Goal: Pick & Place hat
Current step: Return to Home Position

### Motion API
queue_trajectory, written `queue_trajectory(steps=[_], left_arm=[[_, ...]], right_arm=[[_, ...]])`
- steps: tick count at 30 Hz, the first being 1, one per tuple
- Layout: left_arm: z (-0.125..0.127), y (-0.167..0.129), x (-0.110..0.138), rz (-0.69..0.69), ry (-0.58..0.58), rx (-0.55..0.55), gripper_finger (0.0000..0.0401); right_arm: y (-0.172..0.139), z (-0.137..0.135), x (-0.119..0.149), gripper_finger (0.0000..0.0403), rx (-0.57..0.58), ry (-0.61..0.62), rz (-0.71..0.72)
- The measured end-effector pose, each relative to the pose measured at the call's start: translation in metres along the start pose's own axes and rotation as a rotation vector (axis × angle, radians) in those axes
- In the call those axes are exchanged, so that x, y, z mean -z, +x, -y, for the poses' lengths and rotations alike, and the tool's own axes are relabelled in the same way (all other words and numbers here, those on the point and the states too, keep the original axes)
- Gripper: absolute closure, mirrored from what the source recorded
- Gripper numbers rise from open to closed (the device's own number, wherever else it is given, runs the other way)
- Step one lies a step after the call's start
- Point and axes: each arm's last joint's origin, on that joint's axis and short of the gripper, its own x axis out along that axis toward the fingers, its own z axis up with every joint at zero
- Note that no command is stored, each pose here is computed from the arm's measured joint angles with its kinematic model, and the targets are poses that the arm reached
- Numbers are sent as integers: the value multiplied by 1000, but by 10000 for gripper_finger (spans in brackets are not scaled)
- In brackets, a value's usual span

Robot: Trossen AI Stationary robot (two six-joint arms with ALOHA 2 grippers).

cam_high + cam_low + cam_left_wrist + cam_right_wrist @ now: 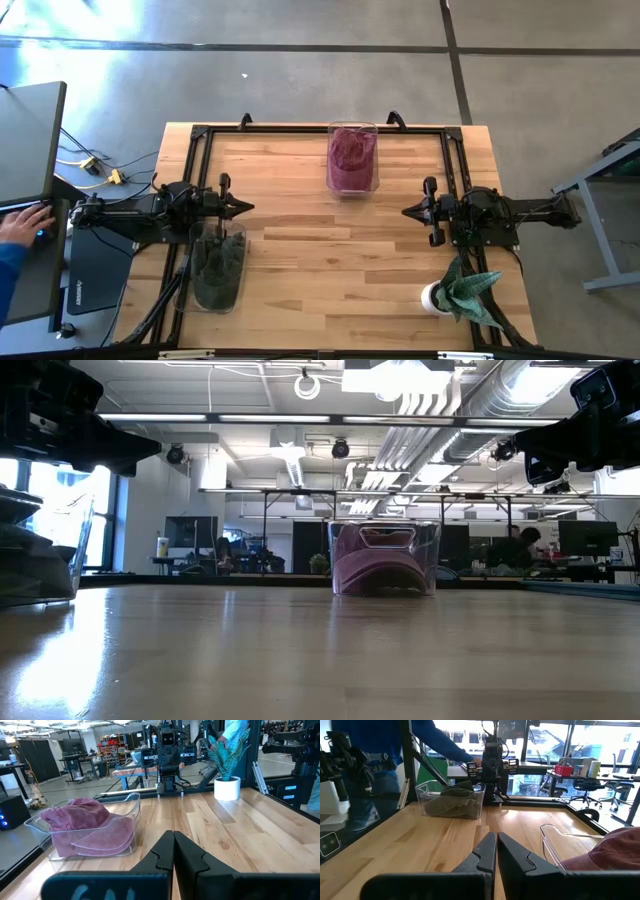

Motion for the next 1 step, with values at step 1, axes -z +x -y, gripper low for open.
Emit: queue_trajectory(steps=[1], left_arm=[[0,0,0,0,0,0,401]], right_arm=[[0,0,0,391,0,0,0]])
